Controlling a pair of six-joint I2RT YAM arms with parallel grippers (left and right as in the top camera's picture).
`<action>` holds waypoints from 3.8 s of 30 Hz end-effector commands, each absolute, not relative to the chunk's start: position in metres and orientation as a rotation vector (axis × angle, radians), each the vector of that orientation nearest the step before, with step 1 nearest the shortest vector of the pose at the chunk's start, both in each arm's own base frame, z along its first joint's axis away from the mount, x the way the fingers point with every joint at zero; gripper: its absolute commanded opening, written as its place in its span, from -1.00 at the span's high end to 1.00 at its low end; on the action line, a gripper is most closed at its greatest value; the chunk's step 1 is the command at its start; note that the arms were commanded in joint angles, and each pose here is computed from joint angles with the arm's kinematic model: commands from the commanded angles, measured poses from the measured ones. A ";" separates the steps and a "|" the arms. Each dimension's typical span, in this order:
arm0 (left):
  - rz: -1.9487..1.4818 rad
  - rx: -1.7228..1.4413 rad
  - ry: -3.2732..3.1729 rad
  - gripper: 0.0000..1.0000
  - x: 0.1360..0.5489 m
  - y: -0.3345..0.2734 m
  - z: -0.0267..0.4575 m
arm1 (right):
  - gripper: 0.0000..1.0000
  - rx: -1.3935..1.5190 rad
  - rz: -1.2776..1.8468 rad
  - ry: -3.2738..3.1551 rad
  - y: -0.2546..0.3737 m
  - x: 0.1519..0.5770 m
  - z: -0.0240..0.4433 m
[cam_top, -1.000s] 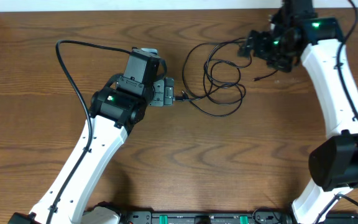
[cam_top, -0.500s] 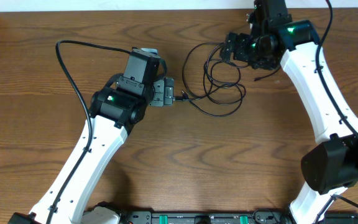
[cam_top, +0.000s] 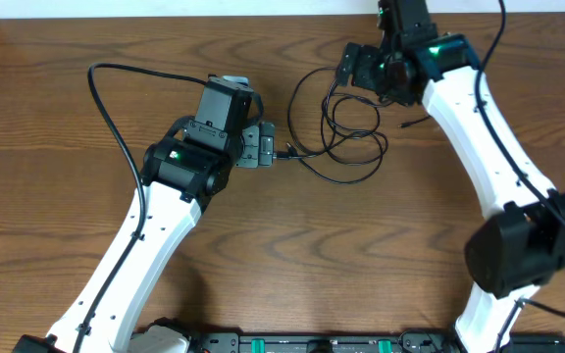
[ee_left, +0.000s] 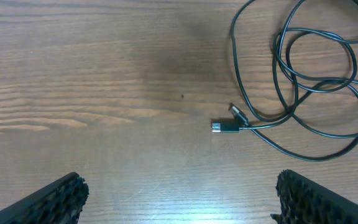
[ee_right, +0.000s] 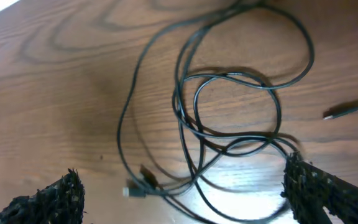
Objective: Untangle cables
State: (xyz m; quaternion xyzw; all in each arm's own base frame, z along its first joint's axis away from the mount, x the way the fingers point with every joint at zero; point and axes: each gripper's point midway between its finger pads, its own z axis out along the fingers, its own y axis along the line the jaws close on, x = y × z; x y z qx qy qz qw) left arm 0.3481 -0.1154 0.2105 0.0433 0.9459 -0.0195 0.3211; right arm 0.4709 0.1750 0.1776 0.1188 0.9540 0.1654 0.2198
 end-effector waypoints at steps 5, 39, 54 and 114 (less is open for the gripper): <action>-0.054 0.110 2.495 -0.96 0.349 -0.115 0.208 | -0.98 0.501 0.566 2.653 0.208 0.498 0.117; -0.054 0.110 2.495 -0.96 0.349 -0.115 0.208 | -0.48 0.900 0.590 2.406 0.218 0.564 0.038; -0.054 0.110 2.495 -0.95 0.349 -0.115 0.208 | 0.98 0.908 0.556 2.387 0.213 0.567 0.037; -0.054 0.110 2.495 -0.96 0.349 -0.115 0.208 | 0.98 0.429 0.820 1.953 0.160 0.454 0.415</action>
